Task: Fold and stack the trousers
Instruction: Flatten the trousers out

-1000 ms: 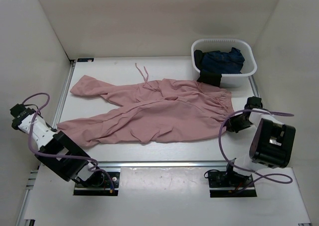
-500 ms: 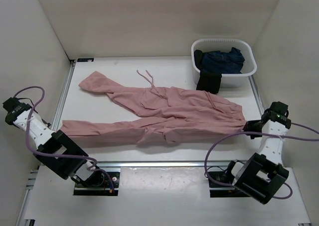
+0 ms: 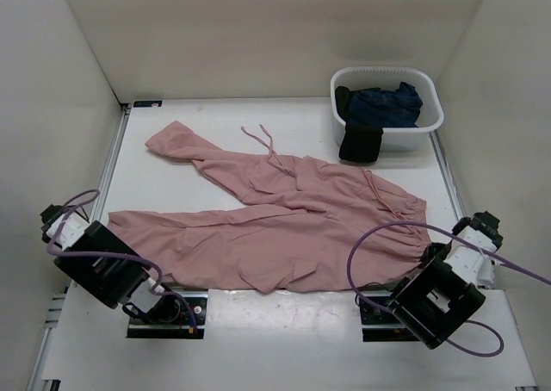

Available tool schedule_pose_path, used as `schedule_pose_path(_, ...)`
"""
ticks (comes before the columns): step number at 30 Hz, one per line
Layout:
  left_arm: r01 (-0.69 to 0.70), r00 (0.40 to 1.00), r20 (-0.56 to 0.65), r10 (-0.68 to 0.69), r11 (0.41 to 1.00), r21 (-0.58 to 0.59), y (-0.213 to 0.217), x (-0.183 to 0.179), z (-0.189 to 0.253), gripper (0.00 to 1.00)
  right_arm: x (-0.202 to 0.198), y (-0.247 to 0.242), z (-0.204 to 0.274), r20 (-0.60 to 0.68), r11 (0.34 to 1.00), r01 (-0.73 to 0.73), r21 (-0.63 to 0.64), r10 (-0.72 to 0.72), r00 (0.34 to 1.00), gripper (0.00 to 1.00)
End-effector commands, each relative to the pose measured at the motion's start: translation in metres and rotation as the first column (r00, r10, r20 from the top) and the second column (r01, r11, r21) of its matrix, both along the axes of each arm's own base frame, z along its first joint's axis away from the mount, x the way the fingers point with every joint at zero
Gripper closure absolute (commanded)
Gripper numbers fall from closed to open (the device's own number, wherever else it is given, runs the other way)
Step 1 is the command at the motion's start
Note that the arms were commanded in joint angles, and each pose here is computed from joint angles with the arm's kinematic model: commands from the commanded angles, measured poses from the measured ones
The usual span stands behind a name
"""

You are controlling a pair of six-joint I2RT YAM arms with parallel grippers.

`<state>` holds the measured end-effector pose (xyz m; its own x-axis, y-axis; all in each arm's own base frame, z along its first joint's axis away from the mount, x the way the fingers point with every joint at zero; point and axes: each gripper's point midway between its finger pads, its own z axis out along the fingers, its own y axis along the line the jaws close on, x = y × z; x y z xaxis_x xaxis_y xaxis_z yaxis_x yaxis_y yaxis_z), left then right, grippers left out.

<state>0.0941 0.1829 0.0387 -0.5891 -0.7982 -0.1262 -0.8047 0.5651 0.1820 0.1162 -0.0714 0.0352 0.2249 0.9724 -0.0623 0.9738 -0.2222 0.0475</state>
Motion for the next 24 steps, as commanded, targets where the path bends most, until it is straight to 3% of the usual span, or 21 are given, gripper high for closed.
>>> schedule_pose_path(1, -0.047, 0.999, 0.023, 0.044, 0.990, 0.131, 0.026, -0.002, 0.011, 0.40, -0.004, -0.011, 0.005, -0.015, 0.998, 0.013, -0.067, -0.014, 1.000, 0.82)
schedule_pose_path(2, -0.049, 0.998, 0.038, 0.044, 0.987, 0.150, 0.033, 0.002, 0.017, 0.38, -0.006, -0.012, 0.005, -0.021, 0.997, 0.014, -0.073, -0.015, 1.000, 0.73)
schedule_pose_path(3, -0.049, 0.998, 0.038, 0.044, 0.987, 0.151, 0.033, 0.003, 0.020, 0.36, -0.005, -0.016, 0.007, -0.022, 0.996, 0.006, -0.089, -0.008, 1.000, 0.48)
schedule_pose_path(5, -0.045, 0.994, 0.101, 0.029, 0.986, 0.159, 0.040, 0.017, 0.041, 0.34, -0.002, -0.022, 0.015, -0.010, 0.993, -0.001, -0.115, 0.000, 1.000, 0.32)
schedule_pose_path(7, -0.010, 0.992, 0.130, -0.005, 0.993, 0.119, 0.030, 0.027, 0.056, 0.32, 0.003, -0.030, 0.024, 0.006, 0.989, 0.003, -0.145, -0.002, 1.000, 0.24)
schedule_pose_path(9, 0.078, 0.977, 0.187, -0.100, 0.990, 0.121, 0.017, 0.053, 0.073, 0.31, 0.012, -0.035, 0.033, 0.027, 0.981, -0.033, -0.191, 0.039, 0.999, 0.22)
schedule_pose_path(14, 0.305, 0.934, 0.142, -0.327, 0.940, 0.152, -0.013, 0.097, 0.058, 0.30, 0.053, -0.046, 0.082, 0.083, 0.909, -0.160, -0.386, 0.207, 0.975, 0.22)
schedule_pose_path(17, 0.312, 0.941, 0.091, -0.327, 0.939, 0.145, 0.000, 0.110, 0.039, 0.31, 0.068, -0.042, 0.099, 0.022, 0.850, -0.244, -0.467, 0.287, 0.958, 0.22)
schedule_pose_path(20, 0.317, 0.944, 0.062, -0.325, 0.942, 0.106, 0.012, 0.127, 0.020, 0.32, 0.088, -0.024, 0.089, 0.027, 0.836, -0.321, -0.446, 0.370, 0.928, 0.22)
schedule_pose_path(24, 0.358, 0.932, 0.040, -0.361, 0.932, 0.058, 0.010, 0.149, 0.004, 0.38, 0.085, -0.002, 0.036, -0.006, 0.881, -0.362, -0.304, 0.378, 0.926, 0.21)
